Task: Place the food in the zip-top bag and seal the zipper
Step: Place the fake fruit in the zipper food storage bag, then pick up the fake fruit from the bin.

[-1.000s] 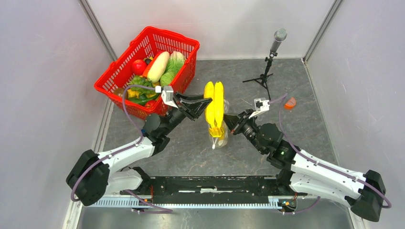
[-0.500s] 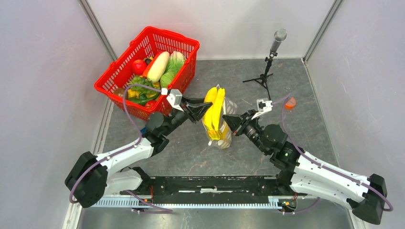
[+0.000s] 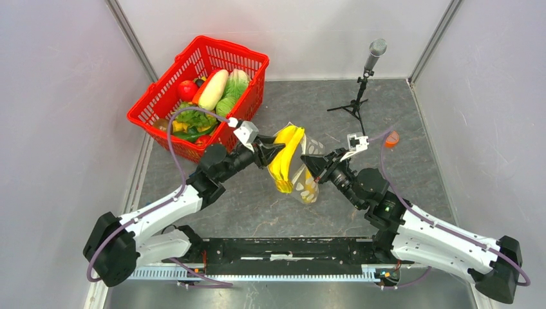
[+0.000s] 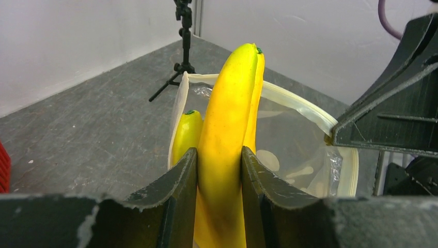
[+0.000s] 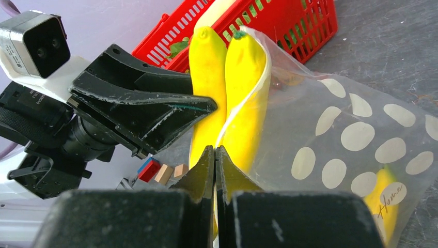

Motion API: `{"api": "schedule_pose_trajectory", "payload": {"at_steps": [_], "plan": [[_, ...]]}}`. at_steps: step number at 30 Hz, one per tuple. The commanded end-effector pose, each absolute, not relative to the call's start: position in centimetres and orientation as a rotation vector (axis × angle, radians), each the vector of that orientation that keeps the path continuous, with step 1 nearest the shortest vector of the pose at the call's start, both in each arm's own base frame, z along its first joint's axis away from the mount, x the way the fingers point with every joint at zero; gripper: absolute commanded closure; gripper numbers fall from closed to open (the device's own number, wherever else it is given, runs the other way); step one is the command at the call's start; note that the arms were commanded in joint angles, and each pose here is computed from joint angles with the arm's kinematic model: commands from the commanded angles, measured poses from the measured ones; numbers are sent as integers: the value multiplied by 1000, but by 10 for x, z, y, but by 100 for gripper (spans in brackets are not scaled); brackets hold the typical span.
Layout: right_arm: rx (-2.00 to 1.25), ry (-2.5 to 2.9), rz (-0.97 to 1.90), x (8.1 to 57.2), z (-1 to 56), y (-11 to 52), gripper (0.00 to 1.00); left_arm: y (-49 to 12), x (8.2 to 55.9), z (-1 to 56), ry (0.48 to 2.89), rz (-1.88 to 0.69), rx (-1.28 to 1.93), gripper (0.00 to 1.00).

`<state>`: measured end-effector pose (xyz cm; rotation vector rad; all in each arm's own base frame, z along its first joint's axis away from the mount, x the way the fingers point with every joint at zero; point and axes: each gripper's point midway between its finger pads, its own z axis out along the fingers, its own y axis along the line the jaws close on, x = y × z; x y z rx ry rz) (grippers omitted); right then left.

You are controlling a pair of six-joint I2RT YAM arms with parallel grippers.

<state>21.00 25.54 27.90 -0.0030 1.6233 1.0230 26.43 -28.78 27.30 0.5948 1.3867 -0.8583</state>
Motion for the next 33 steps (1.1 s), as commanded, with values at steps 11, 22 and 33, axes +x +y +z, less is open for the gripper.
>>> {"api": "schedule_pose_trajectory", "payload": {"at_steps": [11, 22, 33], "plan": [[44, 1557, 1047, 213, 301, 253, 100, -300, 243, 275, 1474, -883, 823, 56], [53, 1535, 1068, 213, 308, 252, 100, -295, 255, 247, 1672, -792, 857, 40], [15, 1471, 839, 230, 324, 230, 100, -255, 232, 332, 1489, -757, 711, 9]]}}
